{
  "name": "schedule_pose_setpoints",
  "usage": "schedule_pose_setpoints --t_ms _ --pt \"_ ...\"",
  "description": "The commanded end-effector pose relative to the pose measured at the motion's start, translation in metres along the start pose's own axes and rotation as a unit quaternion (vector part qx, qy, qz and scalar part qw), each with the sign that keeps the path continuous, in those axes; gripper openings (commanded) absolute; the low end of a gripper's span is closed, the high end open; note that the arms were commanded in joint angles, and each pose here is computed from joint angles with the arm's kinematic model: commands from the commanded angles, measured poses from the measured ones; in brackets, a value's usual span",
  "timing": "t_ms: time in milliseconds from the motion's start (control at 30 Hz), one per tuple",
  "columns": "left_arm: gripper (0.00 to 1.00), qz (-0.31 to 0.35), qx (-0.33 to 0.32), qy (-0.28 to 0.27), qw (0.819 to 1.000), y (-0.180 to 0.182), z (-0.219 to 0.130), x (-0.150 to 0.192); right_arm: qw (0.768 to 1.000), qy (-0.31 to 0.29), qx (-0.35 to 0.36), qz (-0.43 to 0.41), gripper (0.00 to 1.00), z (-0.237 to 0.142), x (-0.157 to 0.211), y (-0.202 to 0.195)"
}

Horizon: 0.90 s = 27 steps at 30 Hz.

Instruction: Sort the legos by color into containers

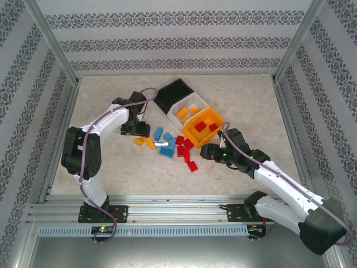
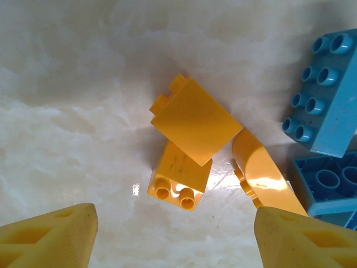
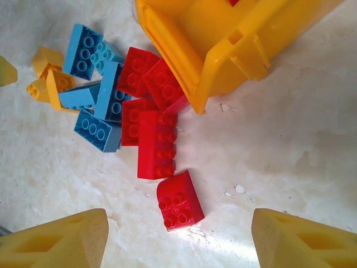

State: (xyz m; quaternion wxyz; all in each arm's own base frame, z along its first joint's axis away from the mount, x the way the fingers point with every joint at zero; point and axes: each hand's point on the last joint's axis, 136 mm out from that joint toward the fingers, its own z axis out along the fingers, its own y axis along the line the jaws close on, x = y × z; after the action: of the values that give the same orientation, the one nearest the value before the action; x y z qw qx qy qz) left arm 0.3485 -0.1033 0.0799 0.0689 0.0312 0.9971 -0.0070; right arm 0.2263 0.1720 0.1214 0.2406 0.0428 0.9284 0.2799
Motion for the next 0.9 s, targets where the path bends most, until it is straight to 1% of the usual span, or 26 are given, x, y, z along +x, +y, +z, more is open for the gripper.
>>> schedule_pose_setpoints --t_ms 0,267,667,867 --pt "0.75 0.009 0.004 0.005 1.0 -0.001 0.014 -0.005 1.0 -0.016 -0.003 -0.005 0.69 -0.005 -0.008 0.007" --pt "0.76 0.009 0.005 0.016 1.0 0.001 0.032 -0.015 1.0 -0.02 0.006 -0.002 0.69 -0.007 -0.007 0.002" --pt "0.74 0.008 0.009 0.022 1.0 0.003 0.047 -0.027 1.0 -0.017 0.01 -0.001 0.69 -0.004 -0.008 0.002" --pt "0.67 0.004 0.009 0.023 1.0 0.005 0.053 -0.031 1.0 -0.017 0.011 0.001 0.69 -0.003 -0.007 0.0"
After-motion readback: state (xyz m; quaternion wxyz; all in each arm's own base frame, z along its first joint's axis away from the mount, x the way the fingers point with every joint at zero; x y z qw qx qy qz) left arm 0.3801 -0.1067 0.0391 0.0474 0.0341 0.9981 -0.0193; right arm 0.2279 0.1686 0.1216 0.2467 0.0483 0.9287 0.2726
